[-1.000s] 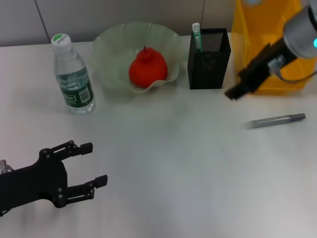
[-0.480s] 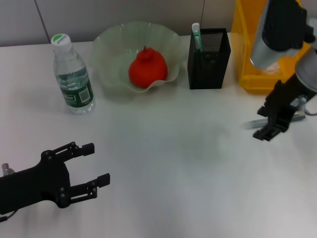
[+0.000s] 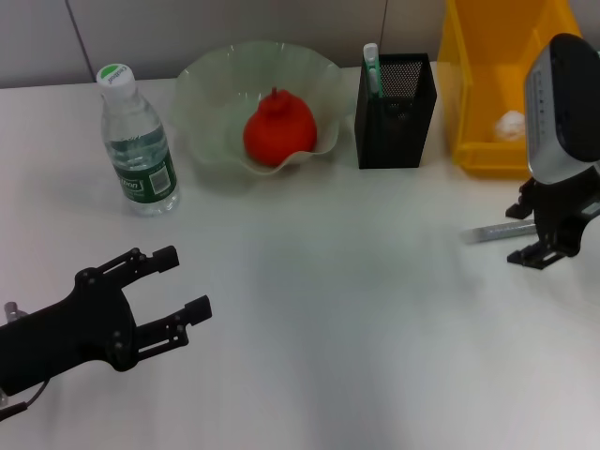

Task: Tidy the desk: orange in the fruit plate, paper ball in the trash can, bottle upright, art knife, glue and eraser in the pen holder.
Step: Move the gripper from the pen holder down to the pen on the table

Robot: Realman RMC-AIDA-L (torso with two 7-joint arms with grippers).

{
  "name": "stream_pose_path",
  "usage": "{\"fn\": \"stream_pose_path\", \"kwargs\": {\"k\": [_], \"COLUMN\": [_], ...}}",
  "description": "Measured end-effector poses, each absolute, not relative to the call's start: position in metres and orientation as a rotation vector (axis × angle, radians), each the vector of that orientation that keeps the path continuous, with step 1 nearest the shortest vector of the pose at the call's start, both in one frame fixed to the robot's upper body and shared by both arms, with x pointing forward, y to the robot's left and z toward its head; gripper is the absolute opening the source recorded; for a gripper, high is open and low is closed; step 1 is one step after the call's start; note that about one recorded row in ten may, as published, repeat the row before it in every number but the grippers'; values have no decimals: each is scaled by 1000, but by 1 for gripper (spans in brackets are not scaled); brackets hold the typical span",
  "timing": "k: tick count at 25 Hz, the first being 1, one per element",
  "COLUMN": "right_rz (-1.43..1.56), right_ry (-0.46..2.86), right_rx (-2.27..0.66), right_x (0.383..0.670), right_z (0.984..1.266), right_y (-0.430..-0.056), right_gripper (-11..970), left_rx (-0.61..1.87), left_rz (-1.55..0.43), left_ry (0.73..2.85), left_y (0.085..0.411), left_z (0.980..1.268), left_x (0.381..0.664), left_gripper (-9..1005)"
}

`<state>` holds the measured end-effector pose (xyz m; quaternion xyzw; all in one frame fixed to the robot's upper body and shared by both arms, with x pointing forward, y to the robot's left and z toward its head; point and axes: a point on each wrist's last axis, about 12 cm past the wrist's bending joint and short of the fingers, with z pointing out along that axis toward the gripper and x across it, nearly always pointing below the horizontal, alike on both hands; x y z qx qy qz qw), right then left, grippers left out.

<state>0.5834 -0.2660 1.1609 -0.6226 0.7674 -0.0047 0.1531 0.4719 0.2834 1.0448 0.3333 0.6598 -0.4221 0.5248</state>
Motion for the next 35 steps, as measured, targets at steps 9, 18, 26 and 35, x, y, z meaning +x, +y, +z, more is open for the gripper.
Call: {"fn": "stream_pose_path", "kwargs": {"k": [9, 18, 26, 35], "right_rz": [-14, -3, 15, 32], "right_ry": [2136, 2110, 2107, 2143], "right_rx": [-1768, -1776, -1775, -1750], "right_x": [596, 608, 609, 607], "right_z": [1143, 1120, 1115, 1112], "right_y": [-265, -257, -256, -260], "right_gripper": [504, 476, 452, 360], "left_rx": [774, 771, 758, 763], "left_rz": [-1008, -1005, -1017, -1015], "left_ry": [1588, 1592, 1598, 1595], "left_y": [284, 284, 285, 284], "left_z": [1044, 1044, 1044, 1045], "left_x": [473, 473, 472, 474], "left_gripper": [810, 810, 810, 810]}}
